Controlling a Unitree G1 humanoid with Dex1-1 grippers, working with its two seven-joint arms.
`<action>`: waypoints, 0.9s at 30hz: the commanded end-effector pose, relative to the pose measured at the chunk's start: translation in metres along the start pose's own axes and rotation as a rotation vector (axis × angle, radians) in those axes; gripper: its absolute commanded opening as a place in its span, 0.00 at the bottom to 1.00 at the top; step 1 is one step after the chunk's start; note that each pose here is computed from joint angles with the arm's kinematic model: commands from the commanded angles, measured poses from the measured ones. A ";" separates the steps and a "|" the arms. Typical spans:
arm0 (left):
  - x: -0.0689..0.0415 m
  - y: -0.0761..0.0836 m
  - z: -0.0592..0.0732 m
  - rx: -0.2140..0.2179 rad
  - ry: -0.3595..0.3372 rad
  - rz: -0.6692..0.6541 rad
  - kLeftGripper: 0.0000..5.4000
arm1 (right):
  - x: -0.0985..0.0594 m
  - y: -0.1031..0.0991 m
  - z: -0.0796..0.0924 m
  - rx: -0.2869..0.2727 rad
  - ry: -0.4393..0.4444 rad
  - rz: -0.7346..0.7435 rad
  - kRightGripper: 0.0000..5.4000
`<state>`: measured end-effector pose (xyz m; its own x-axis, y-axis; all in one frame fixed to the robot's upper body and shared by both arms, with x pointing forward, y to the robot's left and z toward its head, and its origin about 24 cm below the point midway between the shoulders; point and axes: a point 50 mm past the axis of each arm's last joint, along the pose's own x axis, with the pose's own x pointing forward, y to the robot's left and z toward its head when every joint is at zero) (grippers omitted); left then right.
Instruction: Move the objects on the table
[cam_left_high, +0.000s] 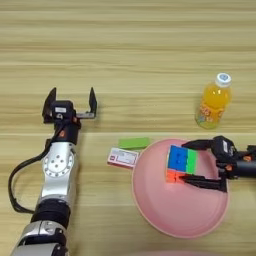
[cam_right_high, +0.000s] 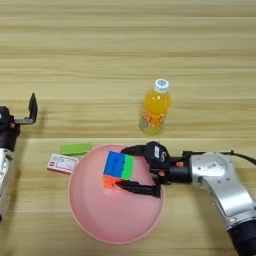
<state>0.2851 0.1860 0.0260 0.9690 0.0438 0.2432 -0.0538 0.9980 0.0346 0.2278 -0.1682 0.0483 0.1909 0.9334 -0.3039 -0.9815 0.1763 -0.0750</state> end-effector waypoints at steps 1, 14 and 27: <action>0.002 -0.001 0.000 0.005 0.002 -0.004 1.00 | -0.002 -0.005 0.004 -0.029 -0.006 -0.012 0.68; 0.002 -0.002 0.000 0.002 0.001 -0.004 1.00 | -0.003 -0.009 0.009 -0.045 -0.017 -0.017 0.61; -0.017 -0.035 0.003 0.001 -0.006 -0.422 1.00 | -0.006 -0.025 0.047 -0.105 -0.123 -0.048 0.61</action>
<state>0.2801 0.1644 0.0264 0.9488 -0.2095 0.2364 0.1896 0.9763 0.1043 0.2446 -0.1631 0.0818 0.2168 0.9560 -0.1977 -0.9704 0.1889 -0.1506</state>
